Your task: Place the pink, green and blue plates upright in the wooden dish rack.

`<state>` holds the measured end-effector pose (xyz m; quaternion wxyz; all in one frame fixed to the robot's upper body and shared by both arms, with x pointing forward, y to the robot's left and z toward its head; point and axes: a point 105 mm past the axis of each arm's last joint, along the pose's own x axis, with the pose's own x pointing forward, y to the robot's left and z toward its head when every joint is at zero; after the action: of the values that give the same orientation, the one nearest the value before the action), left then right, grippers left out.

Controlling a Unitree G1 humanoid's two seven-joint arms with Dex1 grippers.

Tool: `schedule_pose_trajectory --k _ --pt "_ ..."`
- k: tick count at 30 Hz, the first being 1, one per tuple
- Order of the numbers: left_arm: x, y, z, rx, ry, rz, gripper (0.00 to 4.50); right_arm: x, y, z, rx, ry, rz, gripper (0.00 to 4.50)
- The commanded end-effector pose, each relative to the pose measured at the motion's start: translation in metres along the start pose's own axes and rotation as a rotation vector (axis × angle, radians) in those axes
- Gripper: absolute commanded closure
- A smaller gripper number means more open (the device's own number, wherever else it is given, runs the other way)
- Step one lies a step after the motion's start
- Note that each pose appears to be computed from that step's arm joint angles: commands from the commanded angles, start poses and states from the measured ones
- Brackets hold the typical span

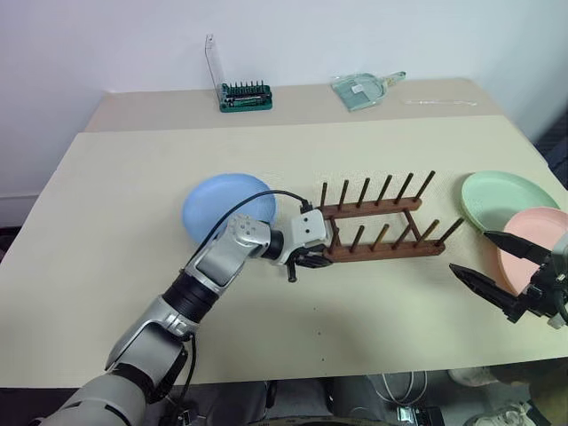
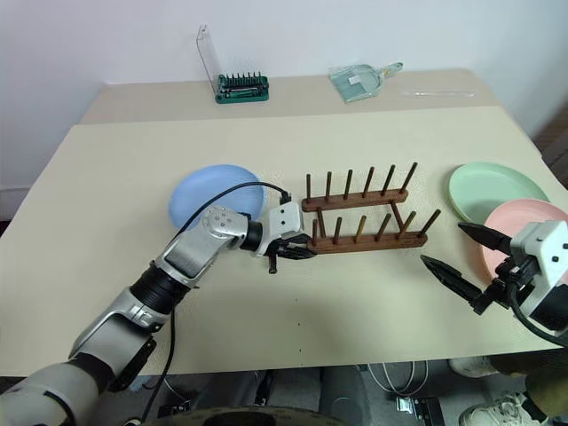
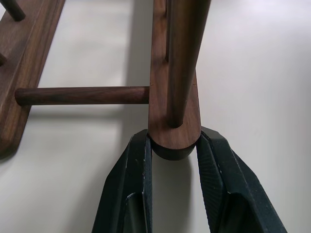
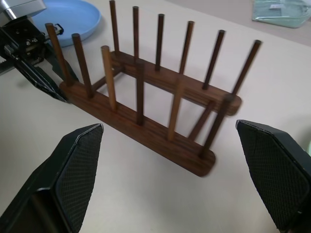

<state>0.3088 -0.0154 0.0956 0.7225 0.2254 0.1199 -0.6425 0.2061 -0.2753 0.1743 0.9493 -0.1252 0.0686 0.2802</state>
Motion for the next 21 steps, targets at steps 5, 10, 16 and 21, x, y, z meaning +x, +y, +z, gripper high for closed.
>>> schedule_pose_trajectory --k 5,10,16,21 --pt "0.003 0.005 0.009 0.023 -0.002 0.046 3.82 -0.002 0.003 0.01 -0.037 -0.033 -0.019 0.0" --pt "0.002 0.009 0.008 0.036 0.013 0.078 3.82 0.001 0.003 0.01 -0.04 -0.037 -0.02 0.0" --pt "0.002 0.015 0.01 0.018 -0.011 0.129 1.86 0.008 0.003 0.012 -0.045 -0.049 -0.004 0.0" --pt "-0.001 0.014 0.015 -0.022 -0.039 0.109 0.07 0.013 0.004 0.014 -0.046 -0.055 0.004 0.0"
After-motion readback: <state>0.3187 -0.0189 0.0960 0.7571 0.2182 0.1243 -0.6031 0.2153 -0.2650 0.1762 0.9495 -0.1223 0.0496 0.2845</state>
